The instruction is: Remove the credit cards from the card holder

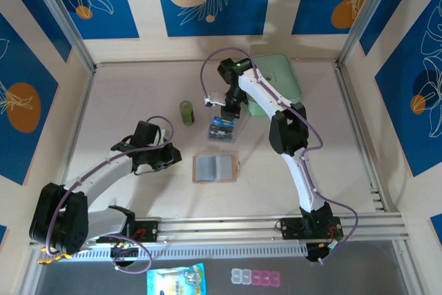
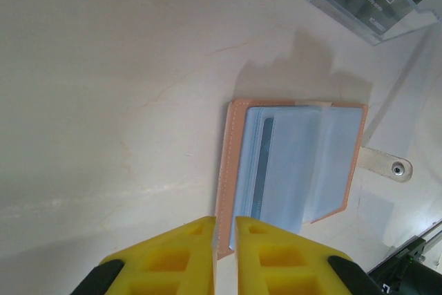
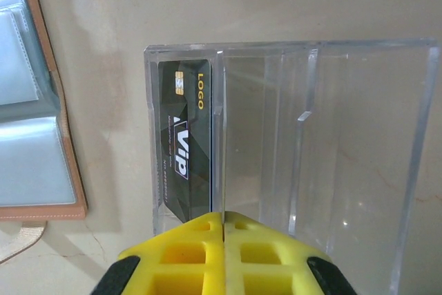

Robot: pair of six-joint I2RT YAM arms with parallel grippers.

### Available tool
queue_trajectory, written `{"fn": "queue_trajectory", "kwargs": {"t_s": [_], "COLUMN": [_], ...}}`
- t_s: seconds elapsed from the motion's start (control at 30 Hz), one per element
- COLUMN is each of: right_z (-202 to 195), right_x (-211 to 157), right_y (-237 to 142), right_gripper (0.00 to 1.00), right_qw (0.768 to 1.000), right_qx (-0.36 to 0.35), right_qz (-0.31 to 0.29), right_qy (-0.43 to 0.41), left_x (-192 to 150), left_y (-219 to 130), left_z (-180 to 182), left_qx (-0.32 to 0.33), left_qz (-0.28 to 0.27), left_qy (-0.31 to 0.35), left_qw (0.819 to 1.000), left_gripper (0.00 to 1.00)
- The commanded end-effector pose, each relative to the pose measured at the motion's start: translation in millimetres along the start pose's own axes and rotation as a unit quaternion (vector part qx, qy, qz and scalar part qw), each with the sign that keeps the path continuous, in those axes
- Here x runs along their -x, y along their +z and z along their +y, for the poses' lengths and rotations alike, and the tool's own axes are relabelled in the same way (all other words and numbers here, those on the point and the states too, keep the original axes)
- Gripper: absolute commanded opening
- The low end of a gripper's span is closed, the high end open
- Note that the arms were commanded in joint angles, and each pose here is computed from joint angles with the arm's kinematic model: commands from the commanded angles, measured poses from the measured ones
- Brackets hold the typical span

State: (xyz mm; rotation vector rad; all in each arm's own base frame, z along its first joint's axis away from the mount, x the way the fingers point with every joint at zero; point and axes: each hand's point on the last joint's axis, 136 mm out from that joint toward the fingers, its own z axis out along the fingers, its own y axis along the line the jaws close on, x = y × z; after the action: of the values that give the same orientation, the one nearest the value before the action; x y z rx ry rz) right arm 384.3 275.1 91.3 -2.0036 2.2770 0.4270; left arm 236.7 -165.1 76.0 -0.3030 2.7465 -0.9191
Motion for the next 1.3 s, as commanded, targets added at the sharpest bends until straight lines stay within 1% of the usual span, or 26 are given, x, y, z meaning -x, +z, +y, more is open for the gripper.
{"fn": "queue_trajectory", "kwargs": {"t_s": [0.0, 0.1, 0.17, 0.27, 0.37, 0.47, 0.53, 0.7, 0.83, 0.97, 1.1, 1.2, 1.27], "right_z": [1.3, -5.0, -12.0, -24.7, -27.8, -26.1, -24.9, -38.4, -46.2, -45.3, -40.9, -40.8, -39.9], "right_x": [0.4, 8.3, 13.1, 15.1, 17.3, 19.2, 19.1, 15.8, 12.6, 8.3, 8.1, 11.1, 13.0], "right_y": [-0.4, -14.2, -22.9, -30.1, -34.5, -32.5, -30.2, -23.7, -11.8, 2.7, 6.0, 1.3, -2.7], "right_gripper": [0.17, 0.20, 0.21, 0.20, 0.19, 0.18, 0.19, 0.18, 0.17, 0.17, 0.21, 0.23, 0.27], "right_qw": [1.000, 0.999, 0.998, 0.994, 0.992, 0.991, 0.991, 0.988, 0.986, 0.988, 0.989, 0.988, 0.987], "right_qx": [0.012, -0.011, -0.042, -0.091, -0.110, -0.111, -0.110, -0.139, -0.153, -0.147, -0.142, -0.149, -0.151], "right_qz": [-0.007, -0.033, -0.046, -0.050, -0.057, -0.060, -0.059, -0.049, -0.039, -0.024, -0.025, -0.031, -0.035], "right_qy": [0.006, 0.018, 0.022, 0.030, 0.037, 0.038, 0.038, 0.048, 0.047, 0.043, 0.038, 0.035, 0.030], "left_x": [-5.1, -4.5, -4.8, -4.5, -3.5, -4.1, -4.4, -5.0, -5.2, -5.0, -5.7, -6.6, -6.7], "left_y": [-2.7, -3.1, -2.8, -2.7, -2.4, -1.8, -1.6, -1.6, -1.2, -1.5, -2.1, -2.4, -3.0], "left_z": [3.7, 3.6, 3.8, 3.5, 2.9, 2.5, 3.8, 4.1, 4.4, 4.1, 4.4, 4.5, 4.8], "left_qx": [-0.001, -0.001, -0.001, -0.002, -0.004, -0.006, -0.005, -0.005, -0.005, -0.005, -0.005, -0.005, -0.005], "left_qz": [0.008, 0.008, 0.008, 0.007, 0.006, 0.008, 0.008, 0.008, 0.008, 0.007, 0.007, 0.008, 0.007], "left_qy": [0.001, 0.000, 0.000, 0.001, 0.001, 0.000, 0.000, 0.000, 0.000, -0.001, 0.000, 0.000, 0.000], "left_qw": [1.000, 1.000, 1.000, 1.000, 1.000, 1.000, 1.000, 1.000, 1.000, 1.000, 1.000, 1.000, 1.000], "left_gripper": [0.14, 0.14, 0.14, 0.14, 0.14, 0.14, 0.14, 0.14, 0.14, 0.14, 0.14, 0.14, 0.14]}}
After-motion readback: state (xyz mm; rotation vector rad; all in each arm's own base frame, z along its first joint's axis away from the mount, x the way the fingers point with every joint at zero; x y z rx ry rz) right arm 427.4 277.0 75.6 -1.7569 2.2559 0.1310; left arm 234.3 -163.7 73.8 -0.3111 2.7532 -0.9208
